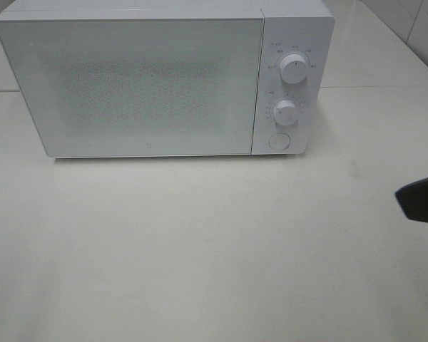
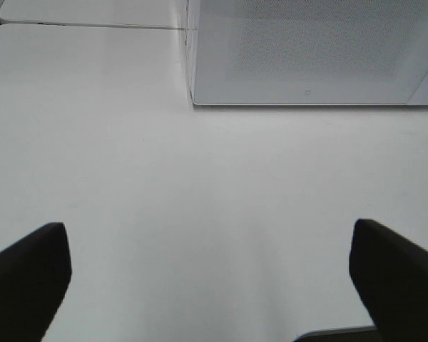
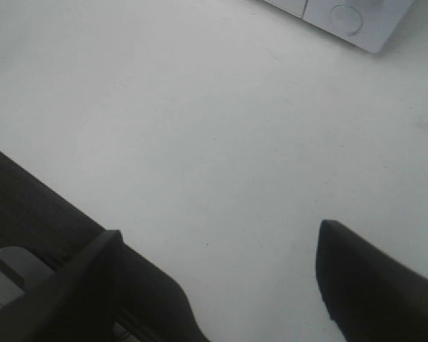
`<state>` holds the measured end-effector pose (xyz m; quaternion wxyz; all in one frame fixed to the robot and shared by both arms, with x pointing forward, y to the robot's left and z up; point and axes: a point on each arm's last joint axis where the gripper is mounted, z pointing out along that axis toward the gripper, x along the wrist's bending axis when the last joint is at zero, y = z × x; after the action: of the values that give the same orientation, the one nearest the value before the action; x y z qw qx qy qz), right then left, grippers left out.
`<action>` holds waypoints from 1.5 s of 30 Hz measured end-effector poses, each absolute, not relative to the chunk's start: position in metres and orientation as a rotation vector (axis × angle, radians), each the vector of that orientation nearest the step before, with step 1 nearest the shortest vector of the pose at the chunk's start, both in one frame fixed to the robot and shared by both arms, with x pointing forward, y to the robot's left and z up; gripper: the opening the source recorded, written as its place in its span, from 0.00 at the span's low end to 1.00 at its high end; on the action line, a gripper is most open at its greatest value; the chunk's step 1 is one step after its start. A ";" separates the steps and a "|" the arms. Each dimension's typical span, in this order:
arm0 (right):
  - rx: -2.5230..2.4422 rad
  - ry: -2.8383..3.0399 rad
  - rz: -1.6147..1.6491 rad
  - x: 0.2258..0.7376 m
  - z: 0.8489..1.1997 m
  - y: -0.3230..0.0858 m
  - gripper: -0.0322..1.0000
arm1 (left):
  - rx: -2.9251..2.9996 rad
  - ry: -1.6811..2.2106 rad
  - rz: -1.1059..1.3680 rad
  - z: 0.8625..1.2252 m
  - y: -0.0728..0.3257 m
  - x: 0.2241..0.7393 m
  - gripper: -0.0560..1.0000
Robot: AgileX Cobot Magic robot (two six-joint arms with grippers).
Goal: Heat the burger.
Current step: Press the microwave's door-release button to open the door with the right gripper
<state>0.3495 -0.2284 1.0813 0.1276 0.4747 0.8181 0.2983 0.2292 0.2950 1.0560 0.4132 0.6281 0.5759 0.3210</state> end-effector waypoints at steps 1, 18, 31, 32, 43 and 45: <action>1.381 2.380 0.868 0.349 1.081 -0.228 0.73 | 1.579 1.448 0.807 1.056 0.295 0.229 0.98; 1.543 1.911 0.946 0.267 1.068 -0.289 0.73 | 1.579 1.448 0.807 1.056 0.295 0.229 0.98; 1.513 1.710 1.029 0.235 1.049 -0.297 0.73 | 1.579 1.448 0.807 1.056 0.295 0.229 0.98; 1.513 1.710 1.029 0.235 1.049 -0.297 0.73 | 1.579 1.448 0.807 1.056 0.295 0.229 0.98; 1.541 1.646 1.012 0.232 1.049 -0.298 0.73 | 1.579 1.448 0.807 1.056 0.295 0.229 0.98; 1.541 1.646 1.012 0.232 1.049 -0.298 0.73 | 1.579 1.448 0.807 1.056 0.295 0.229 0.98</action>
<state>0.2322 -0.2982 1.0489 0.3291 0.5888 0.6289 0.3867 0.2292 0.2950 1.0560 0.4132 0.6281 0.5759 0.3210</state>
